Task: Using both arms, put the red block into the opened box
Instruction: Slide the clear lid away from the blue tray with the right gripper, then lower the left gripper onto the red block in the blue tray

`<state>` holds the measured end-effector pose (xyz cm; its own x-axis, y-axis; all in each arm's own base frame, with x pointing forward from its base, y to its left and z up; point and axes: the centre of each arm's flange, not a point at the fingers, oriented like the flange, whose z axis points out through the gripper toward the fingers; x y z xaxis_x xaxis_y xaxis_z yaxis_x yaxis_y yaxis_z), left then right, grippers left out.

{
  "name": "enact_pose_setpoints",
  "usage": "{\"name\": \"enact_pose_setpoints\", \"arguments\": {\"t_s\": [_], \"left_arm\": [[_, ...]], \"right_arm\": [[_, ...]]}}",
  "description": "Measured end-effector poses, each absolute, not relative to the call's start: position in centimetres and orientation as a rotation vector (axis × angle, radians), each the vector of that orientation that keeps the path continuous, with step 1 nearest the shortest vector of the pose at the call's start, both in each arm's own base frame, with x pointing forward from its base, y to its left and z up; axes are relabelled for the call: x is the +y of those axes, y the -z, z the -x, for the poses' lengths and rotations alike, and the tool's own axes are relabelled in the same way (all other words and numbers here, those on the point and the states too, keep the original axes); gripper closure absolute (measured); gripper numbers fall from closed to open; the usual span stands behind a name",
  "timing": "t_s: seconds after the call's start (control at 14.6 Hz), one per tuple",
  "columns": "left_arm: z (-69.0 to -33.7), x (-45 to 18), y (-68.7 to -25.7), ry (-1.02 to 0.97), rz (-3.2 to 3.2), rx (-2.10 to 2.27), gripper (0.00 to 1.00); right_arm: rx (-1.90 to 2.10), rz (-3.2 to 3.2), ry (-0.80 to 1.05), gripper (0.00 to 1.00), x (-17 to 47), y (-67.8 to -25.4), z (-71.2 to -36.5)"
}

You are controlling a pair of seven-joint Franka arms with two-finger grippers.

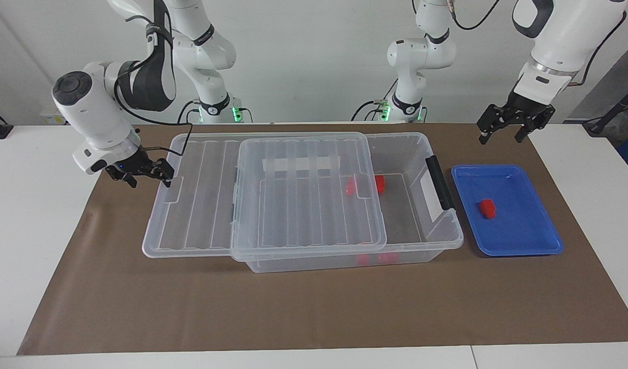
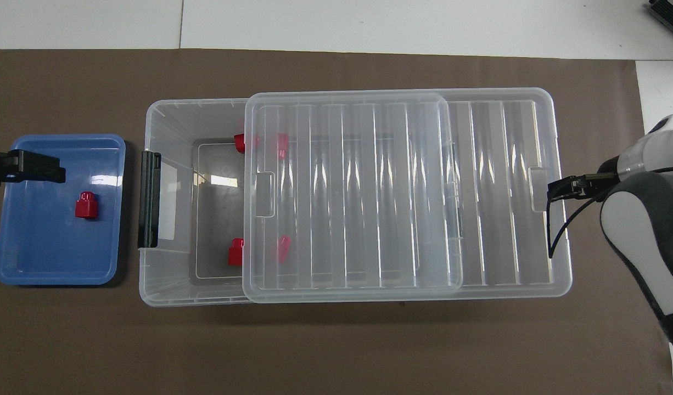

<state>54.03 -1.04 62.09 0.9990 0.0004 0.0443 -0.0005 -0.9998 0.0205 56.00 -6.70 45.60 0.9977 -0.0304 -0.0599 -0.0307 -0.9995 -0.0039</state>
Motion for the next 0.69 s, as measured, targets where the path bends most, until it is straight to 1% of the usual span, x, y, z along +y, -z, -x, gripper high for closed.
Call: {"name": "enact_pose_setpoints", "arguments": {"t_s": [0.34, 0.48, 0.69], "left_arm": [[-53.5, 0.3, -61.5, -0.005, -3.121, 0.039, 0.00], [-52.8, 0.4, -60.1, 0.032, -3.120, 0.039, 0.00], [-52.4, 0.4, -58.4, -0.045, -3.120, 0.016, 0.00]], "right_arm": [[0.051, 3.133, -0.096, 0.00, -8.7, -45.5, -55.7], [0.061, 3.132, -0.095, 0.00, -9.0, -45.6, -55.6], [0.068, 3.132, -0.094, 0.00, -9.3, -45.6, -55.6]]}}
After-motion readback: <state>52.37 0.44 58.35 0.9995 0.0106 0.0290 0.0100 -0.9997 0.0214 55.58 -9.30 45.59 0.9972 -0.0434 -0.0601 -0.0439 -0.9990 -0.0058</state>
